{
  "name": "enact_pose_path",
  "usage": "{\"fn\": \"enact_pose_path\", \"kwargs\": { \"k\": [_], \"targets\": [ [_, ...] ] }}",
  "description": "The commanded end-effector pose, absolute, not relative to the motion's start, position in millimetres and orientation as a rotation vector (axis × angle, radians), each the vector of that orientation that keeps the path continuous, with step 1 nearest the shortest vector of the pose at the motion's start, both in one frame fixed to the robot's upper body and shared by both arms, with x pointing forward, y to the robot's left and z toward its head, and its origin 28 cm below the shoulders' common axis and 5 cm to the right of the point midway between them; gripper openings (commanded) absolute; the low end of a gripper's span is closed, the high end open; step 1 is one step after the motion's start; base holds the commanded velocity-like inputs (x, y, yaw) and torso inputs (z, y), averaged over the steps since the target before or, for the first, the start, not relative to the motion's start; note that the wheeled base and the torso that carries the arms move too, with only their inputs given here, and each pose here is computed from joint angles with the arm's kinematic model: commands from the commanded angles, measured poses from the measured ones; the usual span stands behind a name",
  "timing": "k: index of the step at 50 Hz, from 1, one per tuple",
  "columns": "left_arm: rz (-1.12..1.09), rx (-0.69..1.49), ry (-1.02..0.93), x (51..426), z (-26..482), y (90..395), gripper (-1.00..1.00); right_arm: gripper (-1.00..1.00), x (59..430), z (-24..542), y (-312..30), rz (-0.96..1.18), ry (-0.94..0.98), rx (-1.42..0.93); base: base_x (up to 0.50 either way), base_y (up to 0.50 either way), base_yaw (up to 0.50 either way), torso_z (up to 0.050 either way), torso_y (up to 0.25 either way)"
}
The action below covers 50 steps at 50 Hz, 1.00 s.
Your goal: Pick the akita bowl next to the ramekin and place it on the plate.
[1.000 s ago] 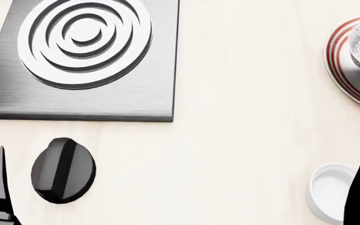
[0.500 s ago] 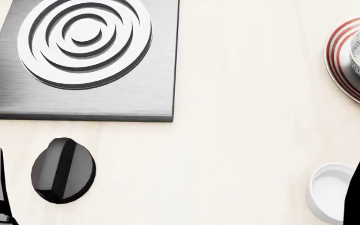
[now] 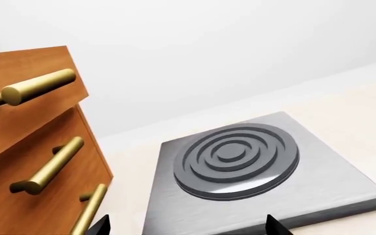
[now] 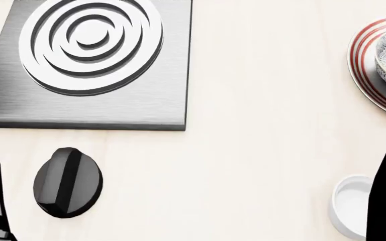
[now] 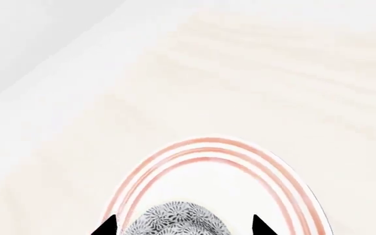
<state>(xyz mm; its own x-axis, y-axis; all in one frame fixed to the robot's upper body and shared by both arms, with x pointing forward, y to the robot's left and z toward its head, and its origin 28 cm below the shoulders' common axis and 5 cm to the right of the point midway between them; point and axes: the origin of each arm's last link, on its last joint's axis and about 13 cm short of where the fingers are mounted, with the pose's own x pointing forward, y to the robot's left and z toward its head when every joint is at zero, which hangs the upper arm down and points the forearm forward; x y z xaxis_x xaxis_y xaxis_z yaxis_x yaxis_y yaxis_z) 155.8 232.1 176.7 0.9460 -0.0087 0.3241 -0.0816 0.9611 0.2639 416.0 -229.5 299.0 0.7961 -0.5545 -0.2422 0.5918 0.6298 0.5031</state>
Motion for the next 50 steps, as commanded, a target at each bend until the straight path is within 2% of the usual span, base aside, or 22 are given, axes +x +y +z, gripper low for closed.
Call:
{"fn": "enact_pose_path", "kwargs": {
  "k": [1,8,16,22,33,50],
  "targets": [
    [0.051,0.274,-0.32,154.0,175.5,234.9,1.0,1.0,420.8,332.1,-210.3,-0.589,-0.082,0.449,0.0,0.0,0.0,0.0,0.0],
    [0.047,0.276,-0.32,153.6,174.9,233.1,1.0,1.0,412.9,327.4,-204.0,-0.591,-0.116,0.385,0.0,0.0,0.0,0.0,0.0],
    [0.053,0.269,-0.318,154.1,174.9,233.1,1.0,1.0,392.2,320.1,-200.7,-0.588,-0.267,0.184,0.0,0.0,0.0,0.0,0.0],
    [0.055,0.269,-0.317,154.1,174.9,233.2,1.0,1.0,383.1,309.7,-199.4,-0.574,-0.327,0.161,0.0,0.0,0.0,0.0,0.0],
    [0.052,0.269,-0.312,153.3,173.9,233.3,1.0,1.0,361.9,288.7,-187.7,-0.556,-0.467,-0.108,0.0,0.0,0.0,0.0,0.0],
    [0.047,0.27,-0.311,153.6,173.6,230.8,1.0,1.0,334.4,255.1,-176.8,-0.513,-0.575,-0.272,0.0,0.0,0.0,0.0,0.0]
  ]
}}
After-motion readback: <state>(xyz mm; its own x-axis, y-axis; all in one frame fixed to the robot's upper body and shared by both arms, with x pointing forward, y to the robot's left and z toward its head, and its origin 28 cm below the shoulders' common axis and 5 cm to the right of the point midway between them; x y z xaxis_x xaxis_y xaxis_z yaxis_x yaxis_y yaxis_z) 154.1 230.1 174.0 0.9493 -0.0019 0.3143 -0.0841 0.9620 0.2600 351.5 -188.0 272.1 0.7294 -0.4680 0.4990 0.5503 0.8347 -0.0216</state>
